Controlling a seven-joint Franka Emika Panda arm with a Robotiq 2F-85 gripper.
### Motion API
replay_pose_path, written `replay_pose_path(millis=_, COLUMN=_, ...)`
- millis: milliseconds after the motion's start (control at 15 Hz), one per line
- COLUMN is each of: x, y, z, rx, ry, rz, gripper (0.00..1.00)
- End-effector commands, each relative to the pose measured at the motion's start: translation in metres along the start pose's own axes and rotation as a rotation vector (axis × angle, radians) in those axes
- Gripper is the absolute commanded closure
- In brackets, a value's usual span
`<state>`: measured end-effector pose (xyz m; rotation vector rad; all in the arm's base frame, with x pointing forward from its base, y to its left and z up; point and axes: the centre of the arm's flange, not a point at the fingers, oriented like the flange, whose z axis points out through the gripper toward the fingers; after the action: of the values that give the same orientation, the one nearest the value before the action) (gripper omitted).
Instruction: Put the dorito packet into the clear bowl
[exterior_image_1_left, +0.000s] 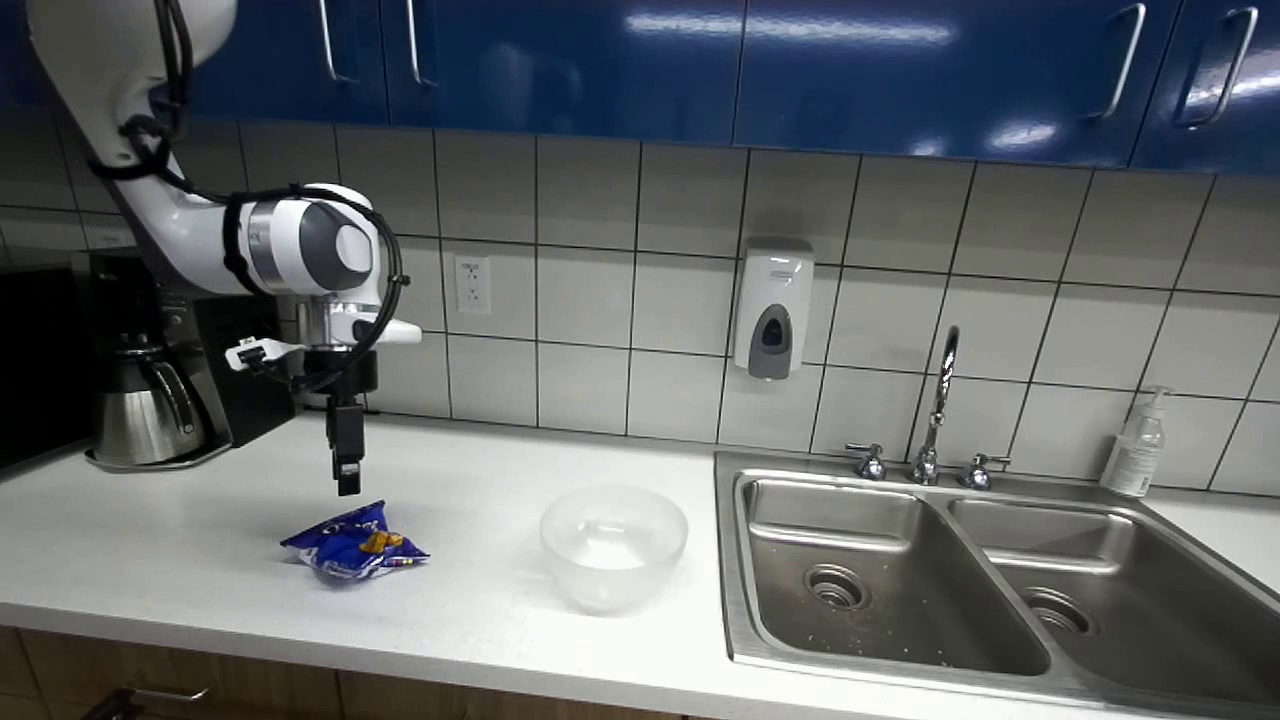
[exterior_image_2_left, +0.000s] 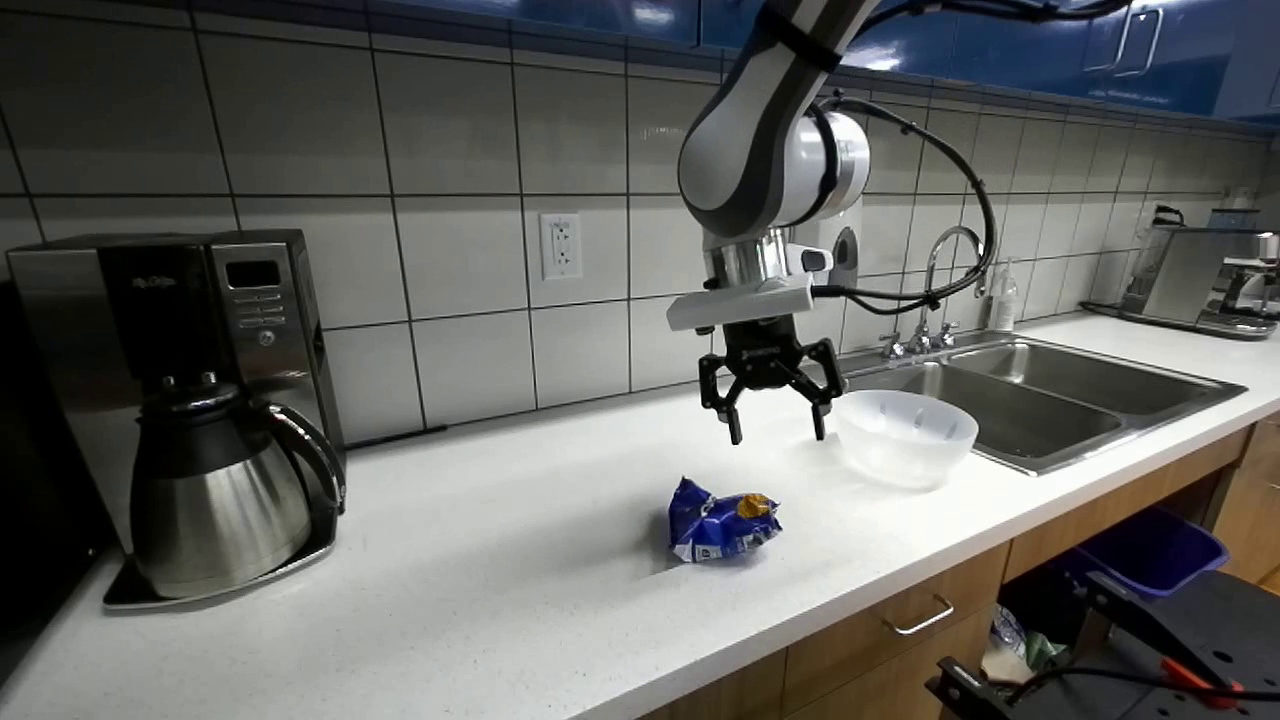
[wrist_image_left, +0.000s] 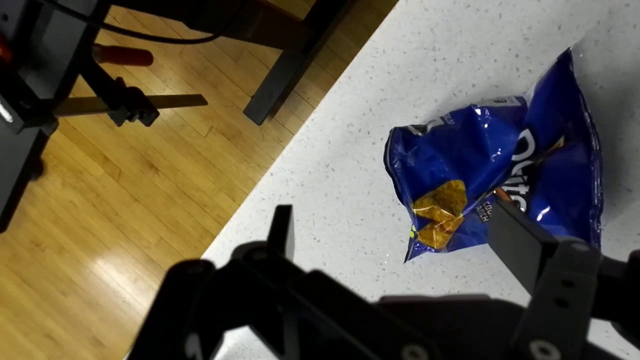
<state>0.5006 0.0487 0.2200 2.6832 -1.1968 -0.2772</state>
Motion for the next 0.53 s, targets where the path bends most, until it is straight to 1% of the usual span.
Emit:
replay_pose_path(millis=0, x=0.010, y=-0.025, z=0.013, rx=-0.019, ry=0.005, rz=0.081, gripper=0.00)
replay_pose_path(millis=200, x=0.009, y=-0.038, z=0.024, rx=-0.023, ry=0.017, rz=0.119, gripper=0.00)
replay_pose_path(millis=467, x=0.009, y=-0.053, z=0.035, rx=-0.024, ry=0.027, rz=0.136, gripper=0.00)
